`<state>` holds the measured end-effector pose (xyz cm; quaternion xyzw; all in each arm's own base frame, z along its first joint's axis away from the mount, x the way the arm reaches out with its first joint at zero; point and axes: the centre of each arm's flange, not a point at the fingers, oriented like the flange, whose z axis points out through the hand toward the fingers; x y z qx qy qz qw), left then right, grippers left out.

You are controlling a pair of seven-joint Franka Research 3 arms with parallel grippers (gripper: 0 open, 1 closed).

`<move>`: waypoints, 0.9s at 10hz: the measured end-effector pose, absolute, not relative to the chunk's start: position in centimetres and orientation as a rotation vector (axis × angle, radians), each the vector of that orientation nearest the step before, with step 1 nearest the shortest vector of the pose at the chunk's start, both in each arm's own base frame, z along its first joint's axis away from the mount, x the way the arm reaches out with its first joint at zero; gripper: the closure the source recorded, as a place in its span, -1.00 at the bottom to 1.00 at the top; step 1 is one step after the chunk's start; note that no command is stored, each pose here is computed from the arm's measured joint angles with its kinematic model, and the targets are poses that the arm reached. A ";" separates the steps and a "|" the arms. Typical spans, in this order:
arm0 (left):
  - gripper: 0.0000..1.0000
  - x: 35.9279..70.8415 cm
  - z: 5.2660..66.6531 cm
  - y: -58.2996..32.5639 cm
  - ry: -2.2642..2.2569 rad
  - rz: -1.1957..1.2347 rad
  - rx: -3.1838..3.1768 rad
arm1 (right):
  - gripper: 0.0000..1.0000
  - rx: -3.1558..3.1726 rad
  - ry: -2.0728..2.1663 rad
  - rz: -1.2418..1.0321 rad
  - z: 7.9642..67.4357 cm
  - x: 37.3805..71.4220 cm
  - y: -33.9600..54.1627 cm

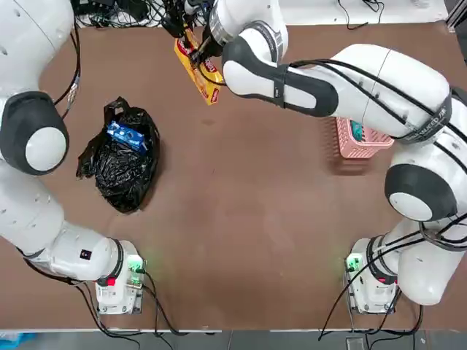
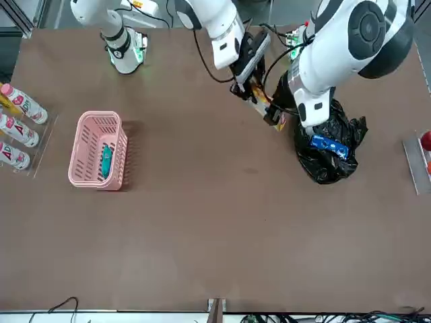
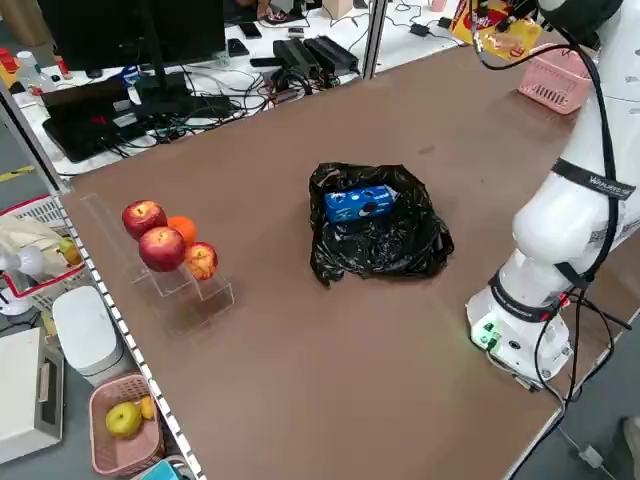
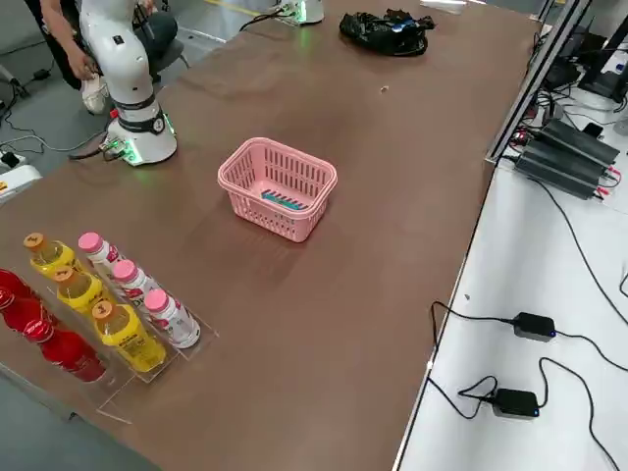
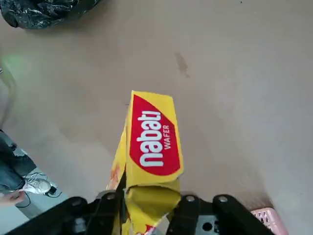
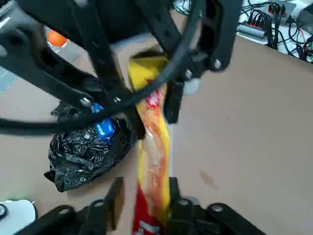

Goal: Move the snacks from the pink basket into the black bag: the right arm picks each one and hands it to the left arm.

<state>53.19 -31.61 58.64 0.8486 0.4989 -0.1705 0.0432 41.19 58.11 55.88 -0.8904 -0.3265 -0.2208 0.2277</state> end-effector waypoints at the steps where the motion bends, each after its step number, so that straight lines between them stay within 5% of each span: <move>1: 0.46 53.2 58.4 -31.6 1.527 -0.528 2.599 | -0.34 -2.443 -0.899 -0.614 56.3 40.9 58.3; 4: 0.46 53.8 57.6 -30.5 1.495 -0.550 2.637 | -0.54 -2.438 -0.891 -0.614 56.6 40.7 58.6; 6: 0.46 55.3 56.8 -25.7 1.438 -0.605 2.693 | -1.00 -2.441 -0.882 -0.613 56.6 40.8 58.5; 9: 0.47 58.8 54.2 -13.8 1.561 -0.642 2.652 | -1.00 -2.525 -0.820 -0.567 56.3 44.4 55.3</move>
